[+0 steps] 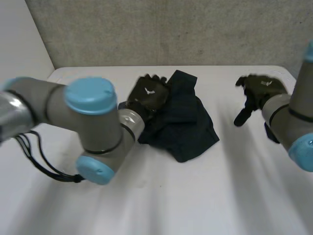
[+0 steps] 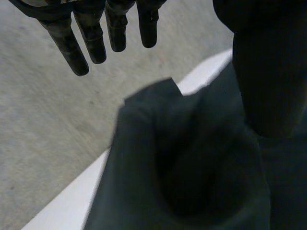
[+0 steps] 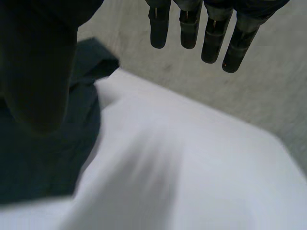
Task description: Fold the shorts.
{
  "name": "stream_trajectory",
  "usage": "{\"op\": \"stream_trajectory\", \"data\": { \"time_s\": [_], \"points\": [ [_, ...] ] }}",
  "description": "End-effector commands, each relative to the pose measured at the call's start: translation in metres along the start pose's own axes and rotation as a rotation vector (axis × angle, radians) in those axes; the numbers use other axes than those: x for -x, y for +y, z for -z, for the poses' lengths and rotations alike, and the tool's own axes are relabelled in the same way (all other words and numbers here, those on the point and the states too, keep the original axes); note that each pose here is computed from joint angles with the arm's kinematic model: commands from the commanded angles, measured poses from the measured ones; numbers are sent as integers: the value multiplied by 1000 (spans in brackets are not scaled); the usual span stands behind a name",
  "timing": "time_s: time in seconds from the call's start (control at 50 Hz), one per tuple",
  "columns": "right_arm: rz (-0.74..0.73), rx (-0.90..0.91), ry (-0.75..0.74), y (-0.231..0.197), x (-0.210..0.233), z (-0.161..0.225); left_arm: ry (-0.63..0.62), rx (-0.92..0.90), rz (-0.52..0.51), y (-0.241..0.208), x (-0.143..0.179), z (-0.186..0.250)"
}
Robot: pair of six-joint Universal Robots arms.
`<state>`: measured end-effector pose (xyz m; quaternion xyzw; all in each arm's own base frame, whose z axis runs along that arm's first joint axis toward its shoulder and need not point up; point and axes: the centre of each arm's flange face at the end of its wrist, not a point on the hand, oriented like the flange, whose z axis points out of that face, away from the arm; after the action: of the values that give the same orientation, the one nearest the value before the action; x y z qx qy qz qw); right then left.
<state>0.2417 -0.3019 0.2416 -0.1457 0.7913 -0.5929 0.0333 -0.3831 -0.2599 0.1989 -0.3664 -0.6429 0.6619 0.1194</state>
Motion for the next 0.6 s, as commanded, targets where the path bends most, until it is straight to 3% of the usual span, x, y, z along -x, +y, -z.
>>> {"op": "stream_trajectory", "data": {
  "time_s": [0.02,0.16,0.3,0.46,0.6],
  "points": [
    [-8,108,-91,38,17,-14,-8,22,-35,37,-9,-30],
    [-49,138,-149,55,28,-40,-140,123,-111,57,3,-29],
    [-60,110,-163,51,35,-59,-282,224,-116,46,21,16],
    [-65,59,-340,35,68,-53,-283,259,64,38,21,82],
    [-192,119,-447,33,89,-53,-283,300,178,45,16,115]
  ]
}}
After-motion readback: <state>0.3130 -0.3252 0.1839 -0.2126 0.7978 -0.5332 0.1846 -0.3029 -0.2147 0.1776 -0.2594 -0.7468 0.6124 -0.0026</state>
